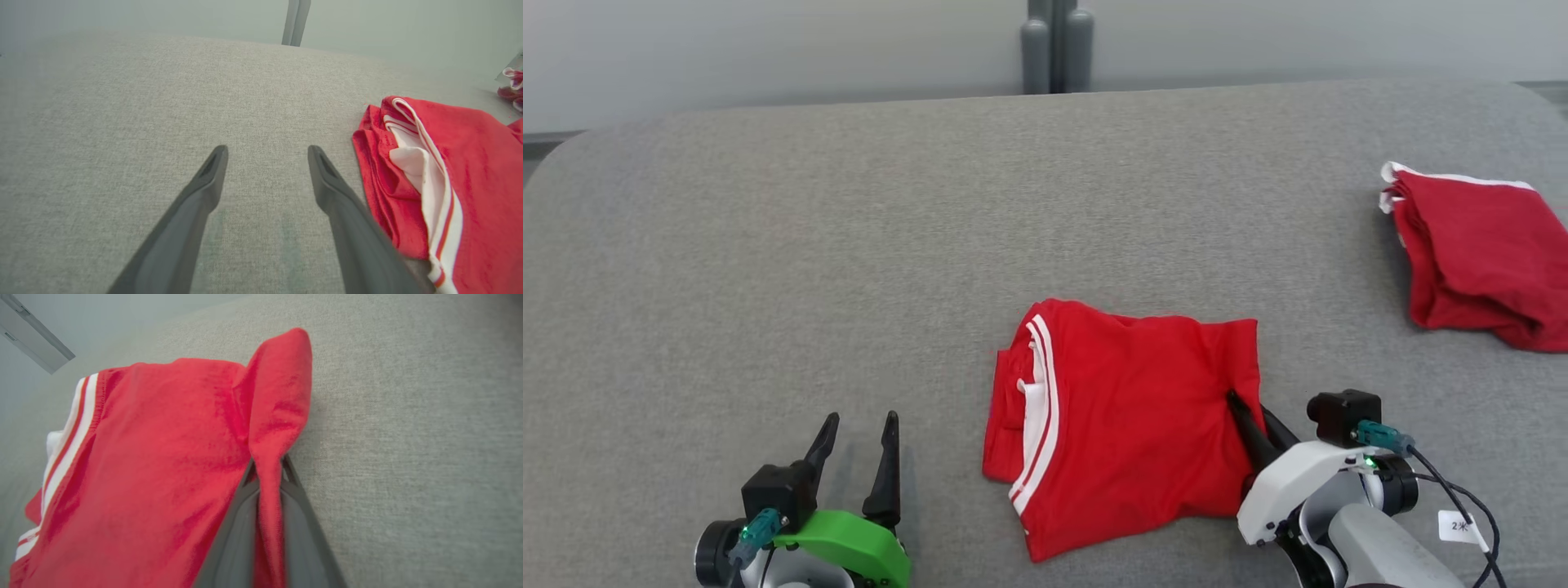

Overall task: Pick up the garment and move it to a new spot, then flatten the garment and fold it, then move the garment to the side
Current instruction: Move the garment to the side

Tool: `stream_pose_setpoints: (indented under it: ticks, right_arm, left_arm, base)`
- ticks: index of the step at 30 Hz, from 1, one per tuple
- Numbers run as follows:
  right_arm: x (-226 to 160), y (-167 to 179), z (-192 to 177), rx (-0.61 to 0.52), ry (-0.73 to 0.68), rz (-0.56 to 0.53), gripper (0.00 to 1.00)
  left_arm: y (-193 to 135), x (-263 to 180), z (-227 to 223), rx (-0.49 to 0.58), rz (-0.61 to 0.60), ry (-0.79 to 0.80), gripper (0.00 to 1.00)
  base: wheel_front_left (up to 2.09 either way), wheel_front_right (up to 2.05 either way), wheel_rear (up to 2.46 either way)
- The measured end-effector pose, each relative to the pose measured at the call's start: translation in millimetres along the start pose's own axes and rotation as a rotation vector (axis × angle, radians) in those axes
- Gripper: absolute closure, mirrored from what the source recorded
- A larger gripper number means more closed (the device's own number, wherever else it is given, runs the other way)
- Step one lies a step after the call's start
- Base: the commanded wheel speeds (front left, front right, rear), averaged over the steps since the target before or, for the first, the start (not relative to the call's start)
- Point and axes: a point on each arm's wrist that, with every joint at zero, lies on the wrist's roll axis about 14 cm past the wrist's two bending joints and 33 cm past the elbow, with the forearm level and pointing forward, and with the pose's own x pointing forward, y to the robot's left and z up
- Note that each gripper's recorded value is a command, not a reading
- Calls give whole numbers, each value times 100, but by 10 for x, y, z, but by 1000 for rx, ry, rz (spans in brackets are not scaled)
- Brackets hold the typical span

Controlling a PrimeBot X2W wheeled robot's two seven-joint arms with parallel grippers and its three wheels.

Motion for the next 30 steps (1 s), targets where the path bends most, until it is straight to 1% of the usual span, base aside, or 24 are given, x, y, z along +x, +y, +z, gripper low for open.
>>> stream_pose_setpoints:
  ticks: [4, 10, 15, 21, 26, 30]
  right_arm:
    - [-216, -203, -1, 33, -25, -81, 100]
    - [-613, -540, -8, 79, -67, -215, 100]
    - [-906, -707, -17, 102, -98, -294, 100]
    - [-1171, -897, 48, 110, -141, -375, 100]
    - [-1131, -942, 163, 78, -155, -376, 100]
    - [-929, -938, 379, 11, -172, -336, 100]
  left_arm:
    - [-246, 145, 16, 17, -80, -1, 0]
    - [-718, 348, 11, 40, -225, 4, 0]
    - [-1159, 481, 19, 53, -353, 2, 0]
    - [-1629, 583, 12, 68, -484, -1, 0]
    - [-1812, 645, -54, 65, -540, 11, 0]
    - [-1830, 717, -70, 61, -548, 8, 0]
  base:
    - [0, 0, 0]
    - [0, 0, 0]
    - [0, 0, 0]
    - [0, 0, 0]
    - [0, 0, 0]
    - [0, 0, 0]
